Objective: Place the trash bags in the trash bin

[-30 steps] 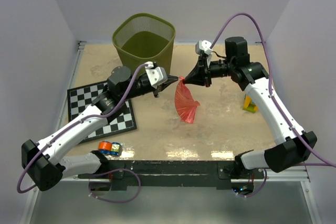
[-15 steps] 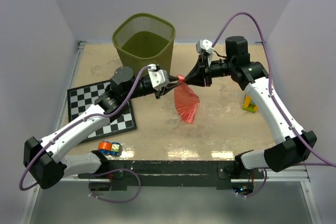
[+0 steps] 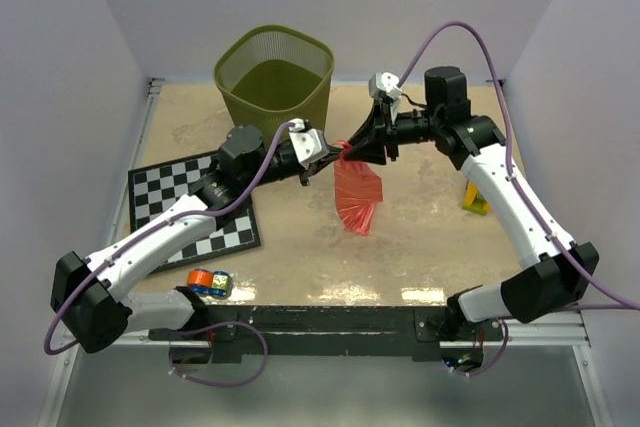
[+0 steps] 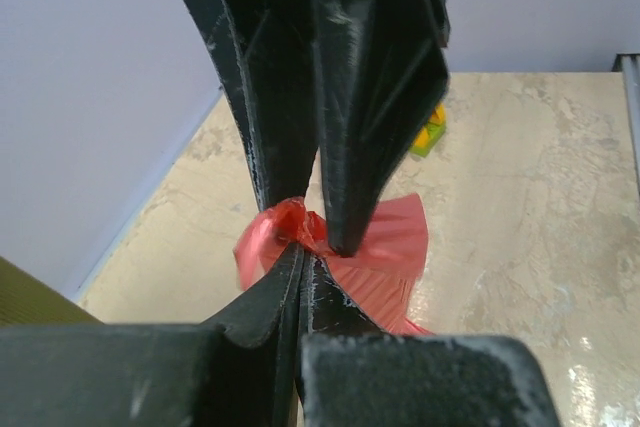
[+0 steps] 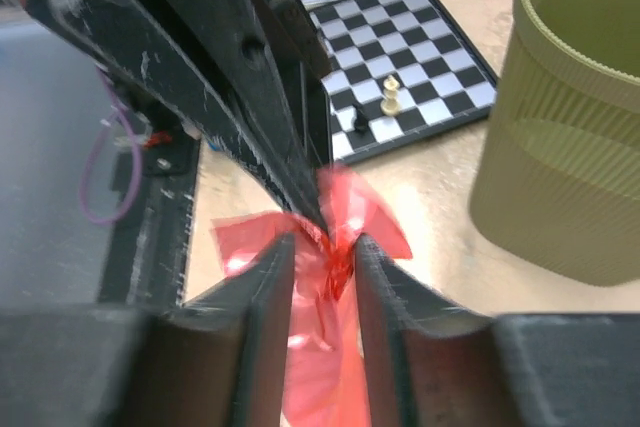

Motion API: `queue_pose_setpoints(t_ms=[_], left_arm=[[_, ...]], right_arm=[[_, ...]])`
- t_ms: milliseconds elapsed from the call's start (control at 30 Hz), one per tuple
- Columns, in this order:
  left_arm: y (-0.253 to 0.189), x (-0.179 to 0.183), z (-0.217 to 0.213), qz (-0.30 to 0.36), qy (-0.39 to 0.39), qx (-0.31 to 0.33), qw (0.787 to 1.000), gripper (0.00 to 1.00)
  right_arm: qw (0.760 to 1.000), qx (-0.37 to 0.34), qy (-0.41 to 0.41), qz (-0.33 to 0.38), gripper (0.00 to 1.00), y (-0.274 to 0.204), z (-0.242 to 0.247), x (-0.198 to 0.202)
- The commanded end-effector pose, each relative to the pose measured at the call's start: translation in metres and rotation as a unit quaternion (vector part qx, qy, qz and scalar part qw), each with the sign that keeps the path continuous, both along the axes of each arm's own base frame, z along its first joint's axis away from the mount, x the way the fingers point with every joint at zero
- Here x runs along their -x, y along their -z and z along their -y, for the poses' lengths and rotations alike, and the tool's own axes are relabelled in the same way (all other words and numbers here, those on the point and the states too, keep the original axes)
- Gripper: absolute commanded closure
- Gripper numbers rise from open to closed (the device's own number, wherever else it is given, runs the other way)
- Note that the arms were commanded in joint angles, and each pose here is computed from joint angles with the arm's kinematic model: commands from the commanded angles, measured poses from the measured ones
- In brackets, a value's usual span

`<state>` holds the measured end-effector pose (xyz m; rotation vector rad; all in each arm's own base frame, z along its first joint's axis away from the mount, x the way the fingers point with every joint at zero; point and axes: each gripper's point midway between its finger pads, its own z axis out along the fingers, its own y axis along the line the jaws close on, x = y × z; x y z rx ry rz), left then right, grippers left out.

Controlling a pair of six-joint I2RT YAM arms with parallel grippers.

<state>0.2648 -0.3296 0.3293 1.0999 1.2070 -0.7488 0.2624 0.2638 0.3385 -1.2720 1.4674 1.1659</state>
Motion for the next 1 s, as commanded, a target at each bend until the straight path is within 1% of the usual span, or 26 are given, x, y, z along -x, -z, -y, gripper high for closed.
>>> queue_pose_setpoints(t_ms=[0,100,167,200,233,300,500,600,633,667,833,967], left_arm=[[-0.049,-0.008,-0.011,0.053,-0.04,0.048,0.997,1.0],[-0.047,-0.004,-0.012,0.05,-0.034,0.046,0.997,1.0],[-0.046,-0.003,-0.012,0.048,-0.034,0.046,0.997,1.0],[-0.047,-0.003,-0.013,0.049,-0.037,0.047,0.997,1.0],[-0.047,-0.003,-0.014,0.05,-0.037,0.047,0.997,1.0],[-0.047,-0.003,-0.013,0.049,-0.036,0.047,0.997,1.0],[-0.048,-0.001,-0.012,0.05,-0.031,0.051,0.997,1.0],[-0.048,-0.001,-0.012,0.051,-0.029,0.051,0.997,1.0],[-0.047,-0.001,-0.011,0.05,-0.028,0.051,0.997,1.0],[-0.047,-0.002,-0.011,0.05,-0.03,0.051,0.997,1.0],[-0.046,-0.003,-0.014,0.053,-0.039,0.047,0.997,1.0],[-0.047,-0.008,-0.022,0.061,-0.063,0.044,0.995,1.0]], right_arm=[[0.998,0.007,0.024,0.049,0.61,-0.018,0.005,0.0],[0.997,0.013,0.044,0.061,0.56,-0.02,0.008,-0.005],[0.996,0.017,0.061,0.069,0.46,-0.022,0.011,-0.01],[0.995,0.021,0.069,0.07,0.45,-0.021,0.012,-0.013],[0.994,0.022,0.073,0.073,0.46,-0.022,0.012,-0.014],[0.994,0.018,0.07,0.076,0.51,-0.024,0.012,-0.015],[0.998,0.001,0.04,0.058,0.6,-0.023,0.003,-0.012],[0.998,-0.013,0.026,0.054,0.66,-0.027,-0.001,-0.012],[0.998,-0.015,0.023,0.054,0.69,-0.028,-0.003,-0.013],[0.998,-0.017,0.019,0.053,0.76,-0.029,-0.005,-0.013],[0.998,-0.016,0.018,0.056,1.0,-0.033,-0.007,-0.016],[0.997,0.007,0.032,0.069,1.0,-0.029,0.002,-0.017]])
